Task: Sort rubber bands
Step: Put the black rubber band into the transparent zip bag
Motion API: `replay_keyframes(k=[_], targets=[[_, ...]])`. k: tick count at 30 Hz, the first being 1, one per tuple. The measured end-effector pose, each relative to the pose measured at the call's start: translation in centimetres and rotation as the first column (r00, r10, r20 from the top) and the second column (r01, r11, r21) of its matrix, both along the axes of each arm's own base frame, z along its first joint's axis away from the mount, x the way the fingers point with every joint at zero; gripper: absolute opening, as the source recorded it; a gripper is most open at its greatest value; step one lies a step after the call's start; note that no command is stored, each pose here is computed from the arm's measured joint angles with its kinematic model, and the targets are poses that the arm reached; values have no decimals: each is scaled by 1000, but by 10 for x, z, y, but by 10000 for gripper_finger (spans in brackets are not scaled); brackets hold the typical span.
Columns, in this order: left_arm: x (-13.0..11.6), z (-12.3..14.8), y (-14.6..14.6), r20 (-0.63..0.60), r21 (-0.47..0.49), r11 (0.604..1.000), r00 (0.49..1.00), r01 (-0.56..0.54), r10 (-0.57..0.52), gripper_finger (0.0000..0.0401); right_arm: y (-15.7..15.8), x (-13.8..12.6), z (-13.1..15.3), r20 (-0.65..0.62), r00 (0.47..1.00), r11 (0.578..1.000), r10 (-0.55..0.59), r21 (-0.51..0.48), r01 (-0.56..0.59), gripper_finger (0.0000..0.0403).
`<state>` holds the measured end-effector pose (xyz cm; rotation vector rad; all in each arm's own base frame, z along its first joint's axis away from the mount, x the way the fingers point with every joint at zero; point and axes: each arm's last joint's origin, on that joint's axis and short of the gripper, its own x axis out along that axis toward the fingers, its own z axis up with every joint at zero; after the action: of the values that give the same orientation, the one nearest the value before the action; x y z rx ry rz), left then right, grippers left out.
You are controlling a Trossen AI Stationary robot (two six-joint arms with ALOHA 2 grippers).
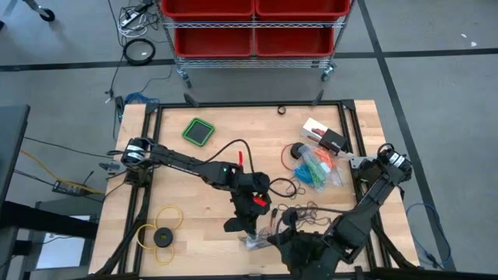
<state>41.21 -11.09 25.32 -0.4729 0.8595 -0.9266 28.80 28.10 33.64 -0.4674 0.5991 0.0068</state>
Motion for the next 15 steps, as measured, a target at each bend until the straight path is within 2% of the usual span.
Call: replay_keyframes(k=[3,6,15], targets=[[-4,-5,-1,-6,63,998,1000,2,-2,10,-6,5,-2,-55,999,997,-4,72,7,0],[-5,-6,-3,0,87,996,1000,2,-2,10,-11,8,-5,-116,993,988,-5,154,23,0],[-5,-5,-8,41,118,993,999,-3,-2,10,-13,7,-8,-179,984,975,-2,220,42,0]])
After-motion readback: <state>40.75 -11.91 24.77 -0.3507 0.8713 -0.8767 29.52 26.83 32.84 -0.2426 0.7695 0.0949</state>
